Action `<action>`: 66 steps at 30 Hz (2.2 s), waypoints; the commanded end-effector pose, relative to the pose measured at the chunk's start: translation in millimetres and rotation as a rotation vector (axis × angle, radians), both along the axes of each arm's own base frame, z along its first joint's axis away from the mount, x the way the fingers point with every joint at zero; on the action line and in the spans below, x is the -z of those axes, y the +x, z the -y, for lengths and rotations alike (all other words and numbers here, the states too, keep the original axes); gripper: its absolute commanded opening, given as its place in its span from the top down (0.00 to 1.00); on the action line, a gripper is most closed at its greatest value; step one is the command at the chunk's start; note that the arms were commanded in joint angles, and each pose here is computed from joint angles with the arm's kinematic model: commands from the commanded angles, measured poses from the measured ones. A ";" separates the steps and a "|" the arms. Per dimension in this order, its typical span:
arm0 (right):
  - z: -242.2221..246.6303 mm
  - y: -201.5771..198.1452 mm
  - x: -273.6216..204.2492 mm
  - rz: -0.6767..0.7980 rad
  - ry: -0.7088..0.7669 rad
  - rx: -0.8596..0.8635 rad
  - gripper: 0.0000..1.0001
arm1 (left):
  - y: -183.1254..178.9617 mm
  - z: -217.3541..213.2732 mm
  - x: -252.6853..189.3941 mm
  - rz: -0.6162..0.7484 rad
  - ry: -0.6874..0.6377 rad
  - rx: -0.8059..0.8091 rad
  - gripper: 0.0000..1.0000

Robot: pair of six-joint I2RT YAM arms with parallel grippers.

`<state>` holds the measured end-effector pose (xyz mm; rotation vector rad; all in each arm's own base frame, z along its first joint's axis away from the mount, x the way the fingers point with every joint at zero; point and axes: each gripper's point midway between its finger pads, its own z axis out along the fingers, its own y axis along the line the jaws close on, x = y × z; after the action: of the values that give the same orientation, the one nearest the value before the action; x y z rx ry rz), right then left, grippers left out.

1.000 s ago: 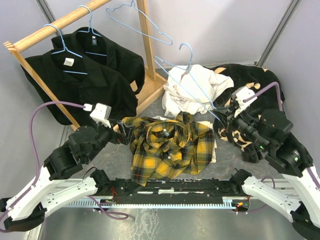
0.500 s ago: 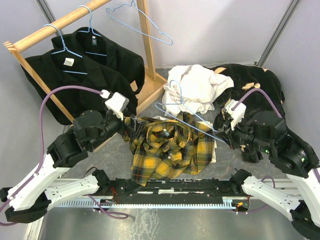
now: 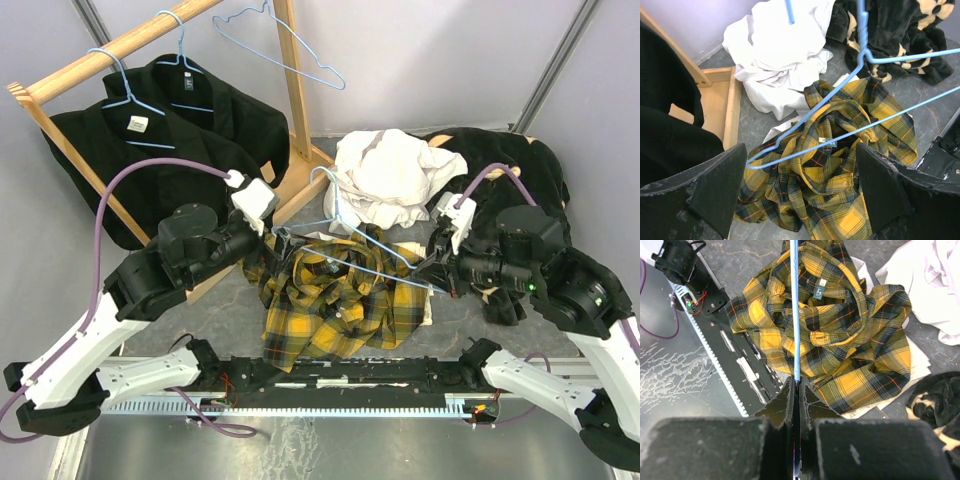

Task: Place the shirt on the hanger

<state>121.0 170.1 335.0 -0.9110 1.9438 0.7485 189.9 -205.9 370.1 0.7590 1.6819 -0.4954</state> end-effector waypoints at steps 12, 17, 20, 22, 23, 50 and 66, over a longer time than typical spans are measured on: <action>-25.0 -18.7 -43.0 0.008 0.160 -0.148 1.00 | -0.8 21.1 1.5 0.021 0.052 0.113 0.11; -25.2 -28.7 -56.7 0.002 0.199 -0.173 1.00 | 2.6 16.9 6.2 0.019 0.062 0.082 0.13; -26.0 -34.4 -66.2 0.004 0.226 -0.192 1.00 | 4.7 14.5 8.0 0.014 0.061 0.060 0.17; -25.4 -35.8 -72.3 0.012 0.240 -0.191 1.00 | 6.6 12.6 8.8 0.013 0.062 0.044 0.21; -25.0 -36.1 -74.6 0.014 0.245 -0.189 1.00 | 6.6 11.9 8.3 0.015 0.059 0.040 0.23; -31.8 3.8 -98.2 0.115 0.122 -0.158 0.69 | -4.6 12.4 7.8 0.018 0.087 0.110 0.97; -27.5 35.9 -103.9 0.161 0.038 -0.054 0.35 | 4.5 9.7 30.5 0.026 0.188 0.096 0.97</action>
<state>149.5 198.1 433.9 -0.9767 1.7814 0.7583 186.4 -209.6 325.2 1.0049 1.7538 -0.3994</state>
